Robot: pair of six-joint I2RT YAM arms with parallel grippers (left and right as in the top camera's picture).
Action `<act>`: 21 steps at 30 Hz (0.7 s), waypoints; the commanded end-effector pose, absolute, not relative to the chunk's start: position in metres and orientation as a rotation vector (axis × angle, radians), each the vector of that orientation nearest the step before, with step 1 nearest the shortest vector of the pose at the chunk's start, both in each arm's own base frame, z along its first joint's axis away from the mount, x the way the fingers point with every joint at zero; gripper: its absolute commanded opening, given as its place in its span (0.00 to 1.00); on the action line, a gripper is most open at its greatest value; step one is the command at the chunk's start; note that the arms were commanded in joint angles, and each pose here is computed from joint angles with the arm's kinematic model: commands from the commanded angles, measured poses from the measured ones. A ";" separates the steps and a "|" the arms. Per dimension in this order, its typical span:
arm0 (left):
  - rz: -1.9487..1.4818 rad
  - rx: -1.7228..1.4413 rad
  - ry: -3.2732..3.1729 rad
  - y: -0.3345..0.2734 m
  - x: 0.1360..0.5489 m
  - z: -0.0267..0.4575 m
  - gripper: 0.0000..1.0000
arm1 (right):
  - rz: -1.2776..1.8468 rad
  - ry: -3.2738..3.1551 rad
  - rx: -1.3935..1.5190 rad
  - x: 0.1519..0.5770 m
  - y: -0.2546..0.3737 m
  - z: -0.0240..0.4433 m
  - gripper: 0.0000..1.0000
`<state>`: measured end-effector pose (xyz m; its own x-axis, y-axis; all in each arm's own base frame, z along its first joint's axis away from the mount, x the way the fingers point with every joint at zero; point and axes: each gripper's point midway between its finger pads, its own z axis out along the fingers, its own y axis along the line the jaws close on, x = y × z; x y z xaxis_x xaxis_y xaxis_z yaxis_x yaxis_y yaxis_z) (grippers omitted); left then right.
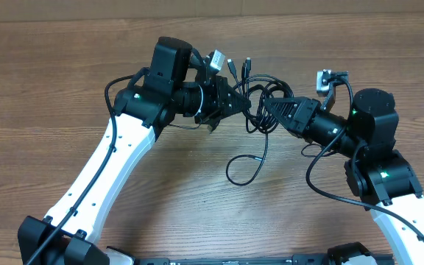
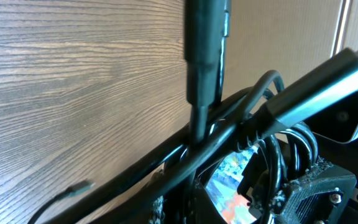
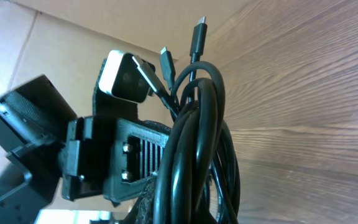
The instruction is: Untangle cables
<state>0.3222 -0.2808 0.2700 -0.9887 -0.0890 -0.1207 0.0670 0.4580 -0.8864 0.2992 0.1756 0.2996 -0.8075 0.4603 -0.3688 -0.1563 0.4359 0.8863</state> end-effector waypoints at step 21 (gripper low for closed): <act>-1.439 -0.248 2.573 -0.234 0.348 0.258 0.04 | 1.185 2.188 0.164 0.297 0.163 0.277 0.90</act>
<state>0.3409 -0.2433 0.2569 -0.9783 -0.1981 -0.0612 -0.0472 0.5002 -0.8646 0.2981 0.1610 0.2665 -0.7940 0.4019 -0.4561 -0.1498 0.5977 0.7876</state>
